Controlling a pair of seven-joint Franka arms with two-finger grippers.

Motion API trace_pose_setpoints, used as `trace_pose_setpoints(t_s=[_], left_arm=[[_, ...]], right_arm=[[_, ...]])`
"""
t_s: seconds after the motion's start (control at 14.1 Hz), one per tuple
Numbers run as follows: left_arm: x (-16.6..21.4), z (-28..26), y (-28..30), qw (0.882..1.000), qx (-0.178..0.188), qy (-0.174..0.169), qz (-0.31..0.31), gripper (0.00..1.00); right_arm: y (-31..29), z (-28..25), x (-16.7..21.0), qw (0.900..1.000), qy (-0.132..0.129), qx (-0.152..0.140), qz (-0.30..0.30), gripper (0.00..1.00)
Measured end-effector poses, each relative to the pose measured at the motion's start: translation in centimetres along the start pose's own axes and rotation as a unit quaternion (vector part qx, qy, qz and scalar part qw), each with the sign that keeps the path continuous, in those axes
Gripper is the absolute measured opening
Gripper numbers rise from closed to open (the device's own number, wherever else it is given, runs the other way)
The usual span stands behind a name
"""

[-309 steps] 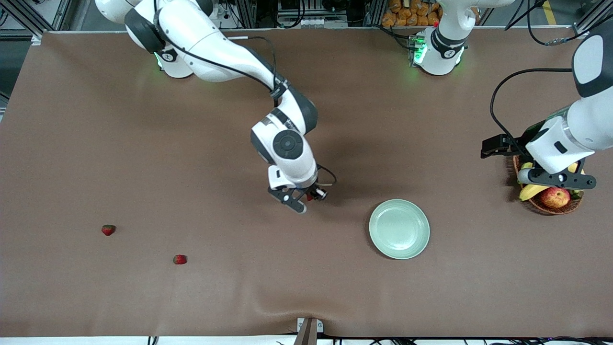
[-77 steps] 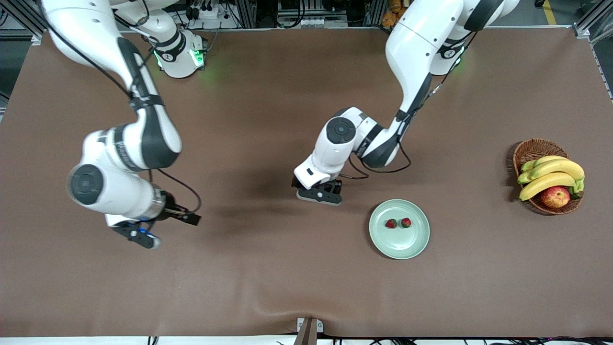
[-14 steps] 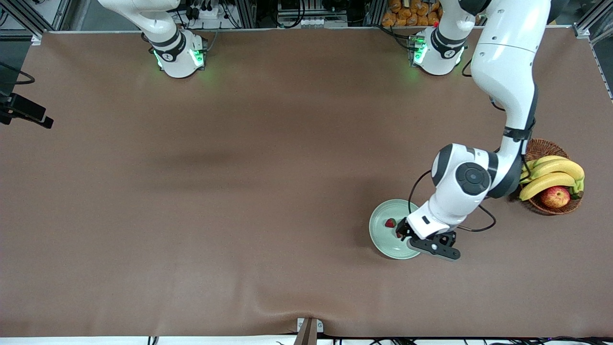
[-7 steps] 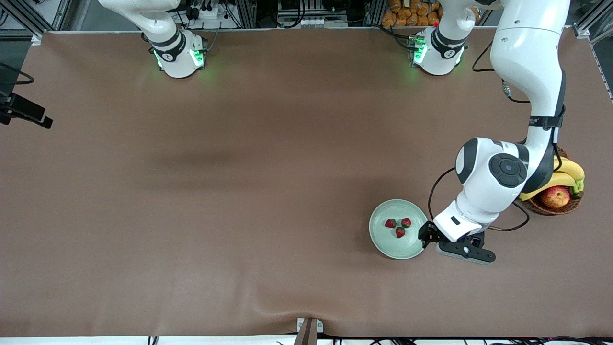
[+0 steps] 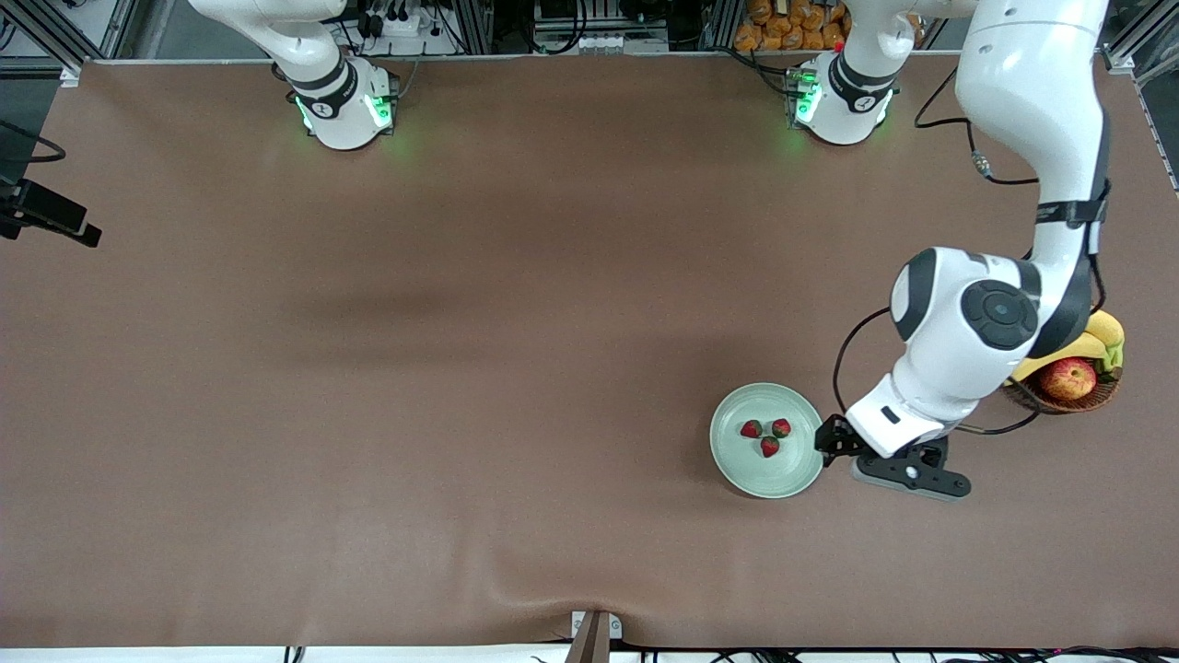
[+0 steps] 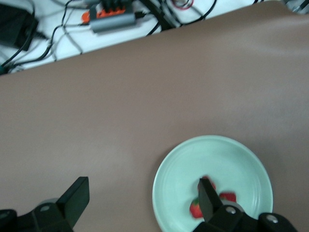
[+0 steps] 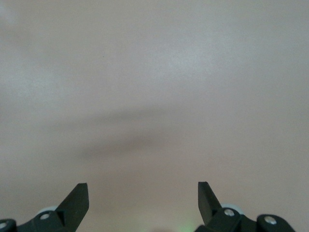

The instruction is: Collect all strawberries into plate

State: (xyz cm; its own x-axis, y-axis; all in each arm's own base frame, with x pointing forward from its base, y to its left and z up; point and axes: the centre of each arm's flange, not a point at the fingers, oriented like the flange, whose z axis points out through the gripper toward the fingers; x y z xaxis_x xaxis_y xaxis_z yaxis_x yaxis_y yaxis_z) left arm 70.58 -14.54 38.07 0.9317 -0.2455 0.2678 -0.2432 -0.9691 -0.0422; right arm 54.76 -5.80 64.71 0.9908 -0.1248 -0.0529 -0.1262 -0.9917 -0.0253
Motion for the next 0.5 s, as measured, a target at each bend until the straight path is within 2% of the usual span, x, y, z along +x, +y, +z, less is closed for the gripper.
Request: trace_pose_setpoints(t_s=[0.21, 0.5], left_arm=[[-0.5, -4.5, -2.2, 1.000, 0.001, -0.021, -0.016, 1.00], [-1.0, -10.4, -0.9, 0.999, -0.004, -0.034, -0.012, 1.00]], right_arm=[[0.0, 0.0, 0.0, 1.000, 0.000, 0.000, 0.000, 1.00], [0.0, 0.0, 0.0, 1.000, 0.000, 0.000, 0.000, 1.00]])
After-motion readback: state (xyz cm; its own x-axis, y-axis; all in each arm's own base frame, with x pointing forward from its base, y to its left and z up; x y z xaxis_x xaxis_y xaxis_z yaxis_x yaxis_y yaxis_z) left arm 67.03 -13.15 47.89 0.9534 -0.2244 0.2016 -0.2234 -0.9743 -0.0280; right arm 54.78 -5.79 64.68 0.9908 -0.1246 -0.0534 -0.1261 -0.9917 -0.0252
